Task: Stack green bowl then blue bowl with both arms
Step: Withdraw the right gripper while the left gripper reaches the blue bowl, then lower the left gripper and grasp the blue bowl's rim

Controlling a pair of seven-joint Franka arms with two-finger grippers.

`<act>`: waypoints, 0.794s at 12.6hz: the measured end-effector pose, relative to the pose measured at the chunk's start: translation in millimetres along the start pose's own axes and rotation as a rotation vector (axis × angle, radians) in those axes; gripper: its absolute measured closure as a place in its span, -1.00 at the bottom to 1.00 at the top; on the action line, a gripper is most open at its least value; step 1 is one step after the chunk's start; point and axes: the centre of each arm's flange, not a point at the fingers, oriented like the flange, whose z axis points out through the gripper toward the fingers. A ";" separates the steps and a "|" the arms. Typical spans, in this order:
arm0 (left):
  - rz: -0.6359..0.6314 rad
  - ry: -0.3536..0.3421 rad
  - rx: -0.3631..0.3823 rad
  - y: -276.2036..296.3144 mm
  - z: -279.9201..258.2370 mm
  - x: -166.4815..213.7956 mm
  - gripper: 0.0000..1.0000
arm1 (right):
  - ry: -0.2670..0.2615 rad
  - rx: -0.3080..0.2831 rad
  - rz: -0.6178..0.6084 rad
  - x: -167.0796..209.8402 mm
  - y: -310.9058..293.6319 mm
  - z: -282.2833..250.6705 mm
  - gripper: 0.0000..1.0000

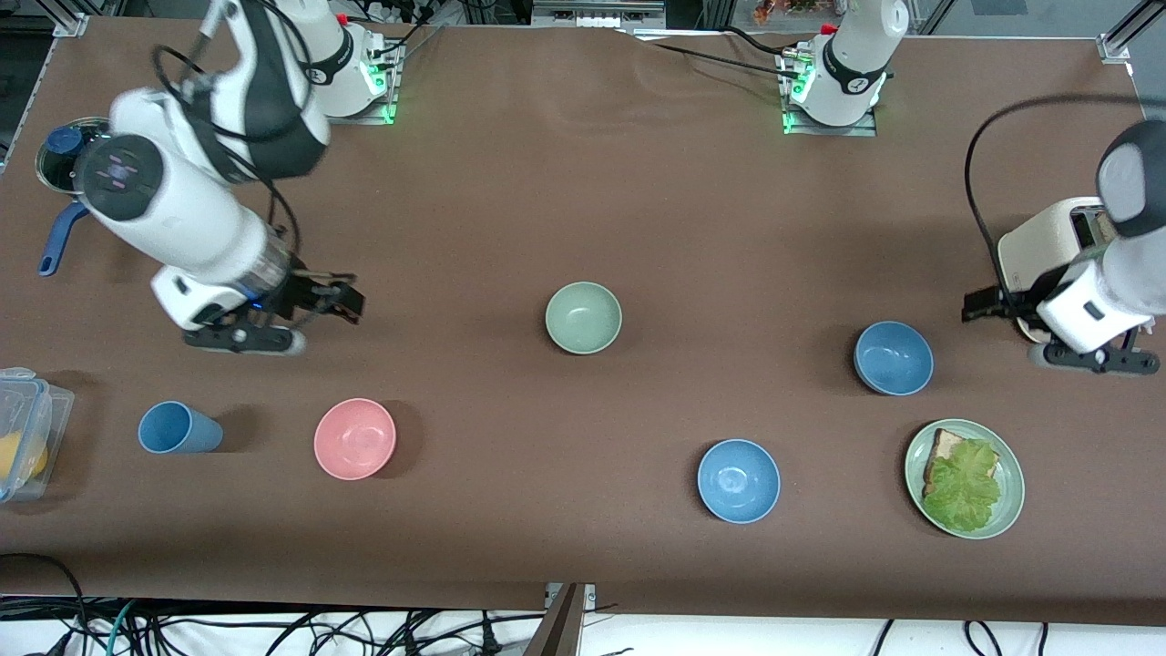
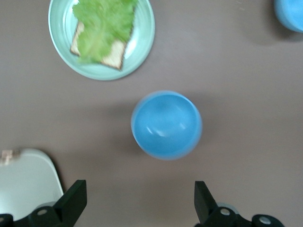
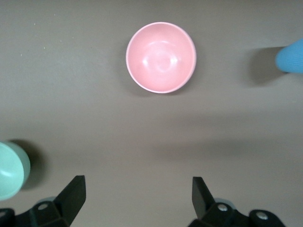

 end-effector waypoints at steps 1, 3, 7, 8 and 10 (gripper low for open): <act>0.006 0.029 0.004 -11.4 35.1 0.7 -1.00 | -0.012 0.004 -0.011 -4.9 14.4 -14.5 -0.99; 0.010 0.074 0.010 -12.4 95.4 -4.7 -1.00 | -0.033 0.013 -0.017 -14.0 29.3 -32.7 -0.99; 0.018 0.092 0.006 -3.1 173.9 -16.5 -1.00 | -0.037 0.040 -0.022 -28.1 42.6 -62.1 -0.99; 0.018 0.089 0.005 -3.0 181.0 -16.2 -0.91 | -0.025 0.038 -0.027 -30.7 46.8 -70.4 -0.99; 0.018 0.085 0.003 -2.8 185.7 -16.1 -0.69 | -0.006 0.040 -0.060 -35.0 55.7 -84.2 -0.99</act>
